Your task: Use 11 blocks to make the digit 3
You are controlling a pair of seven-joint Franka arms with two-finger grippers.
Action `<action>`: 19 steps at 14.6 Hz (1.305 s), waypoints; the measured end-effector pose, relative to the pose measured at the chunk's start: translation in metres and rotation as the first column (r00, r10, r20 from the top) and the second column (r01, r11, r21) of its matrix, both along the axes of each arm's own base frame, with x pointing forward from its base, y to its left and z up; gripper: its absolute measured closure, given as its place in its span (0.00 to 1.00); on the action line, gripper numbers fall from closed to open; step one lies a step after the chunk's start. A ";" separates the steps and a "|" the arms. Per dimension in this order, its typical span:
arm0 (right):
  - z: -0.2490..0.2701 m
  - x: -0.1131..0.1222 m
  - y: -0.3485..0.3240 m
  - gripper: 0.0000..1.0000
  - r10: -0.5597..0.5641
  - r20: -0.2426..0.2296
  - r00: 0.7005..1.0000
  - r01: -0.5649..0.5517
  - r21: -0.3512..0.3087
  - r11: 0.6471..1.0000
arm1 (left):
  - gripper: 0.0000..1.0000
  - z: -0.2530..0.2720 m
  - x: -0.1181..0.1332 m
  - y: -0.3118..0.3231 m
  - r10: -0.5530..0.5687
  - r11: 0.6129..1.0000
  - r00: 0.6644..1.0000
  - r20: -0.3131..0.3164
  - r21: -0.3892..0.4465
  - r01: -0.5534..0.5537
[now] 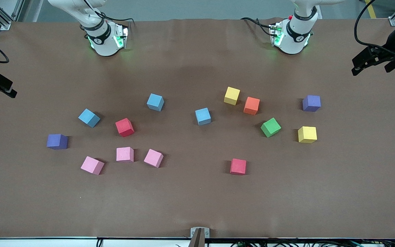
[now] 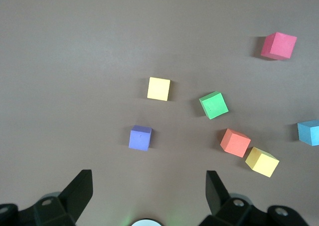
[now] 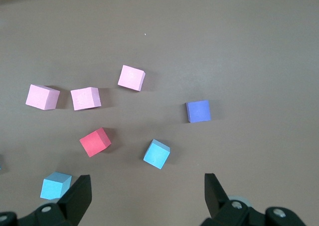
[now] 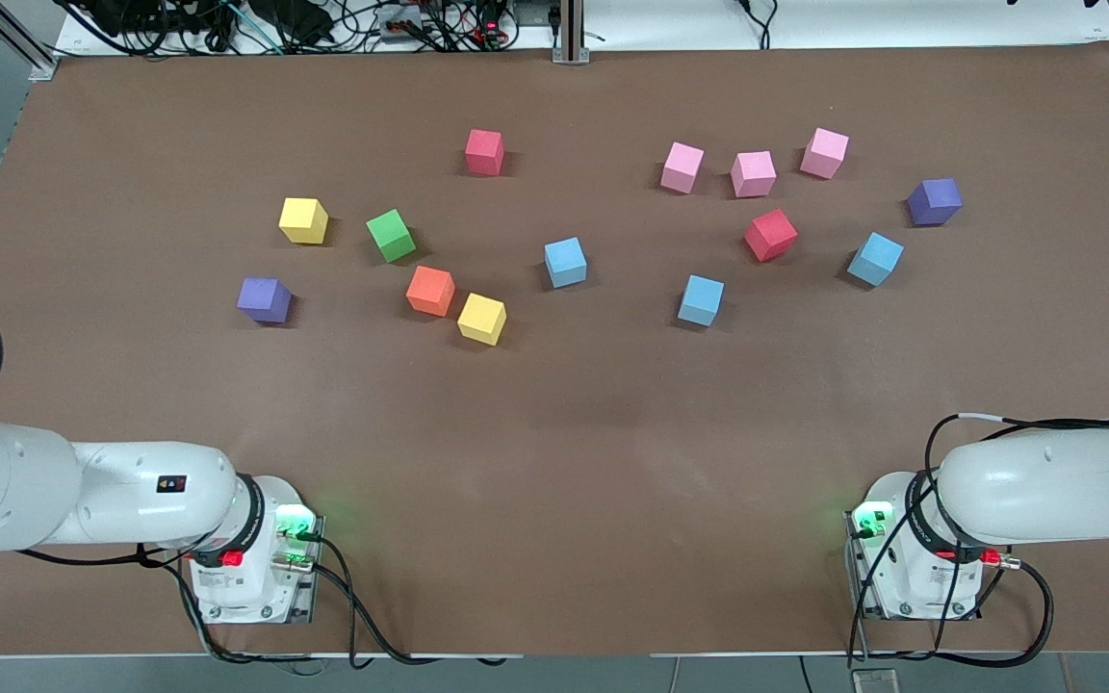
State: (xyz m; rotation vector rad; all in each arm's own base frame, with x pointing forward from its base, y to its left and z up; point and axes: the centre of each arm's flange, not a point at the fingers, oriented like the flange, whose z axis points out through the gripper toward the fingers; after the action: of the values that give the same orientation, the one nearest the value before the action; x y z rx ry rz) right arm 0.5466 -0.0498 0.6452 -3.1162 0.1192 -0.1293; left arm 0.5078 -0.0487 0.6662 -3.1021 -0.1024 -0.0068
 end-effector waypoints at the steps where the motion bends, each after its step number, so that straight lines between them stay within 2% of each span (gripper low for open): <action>1: 0.000 0.000 0.000 0.00 0.000 0.001 1.000 0.000 0.000 1.000 | 0.00 0.000 0.000 -0.001 -0.003 1.000 1.000 0.000 0.000 0.003; 6: 0.000 0.001 0.003 0.00 0.006 0.003 1.000 -0.006 0.000 1.000 | 0.00 -0.001 0.001 -0.002 -0.009 1.000 1.000 -0.002 0.000 0.009; 8: 0.000 0.000 0.004 0.00 0.008 0.001 1.000 -0.008 0.000 1.000 | 0.00 -0.015 0.009 -0.009 -0.024 0.999 0.999 -0.030 -0.024 0.023; 11: 0.000 0.001 0.008 0.00 0.015 0.001 1.000 -0.015 0.000 1.000 | 0.00 -0.072 0.046 -0.065 -0.070 0.995 0.996 -0.059 -0.071 0.066; 13: 0.000 0.001 0.009 0.00 0.018 0.002 1.000 -0.018 0.000 1.000 | 0.00 -0.119 0.064 -0.113 -0.047 0.996 0.995 -0.083 -0.078 0.040; 16: -0.003 0.003 0.010 0.00 0.019 -0.005 1.000 -0.019 0.000 1.000 | 0.00 -0.172 0.075 -0.172 0.010 0.997 0.994 -0.109 -0.079 -0.018; 19: -0.016 0.010 0.011 0.00 0.020 -0.027 0.999 -0.020 0.000 1.000 | 0.00 -0.211 0.074 -0.223 0.103 0.991 0.988 -0.111 -0.078 -0.112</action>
State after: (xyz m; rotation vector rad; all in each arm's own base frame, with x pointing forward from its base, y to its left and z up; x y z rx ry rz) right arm 0.5562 -0.0391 0.6296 -3.1194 0.0889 -0.0876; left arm 0.5823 -0.2715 0.4551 -3.1680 -0.2737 0.1710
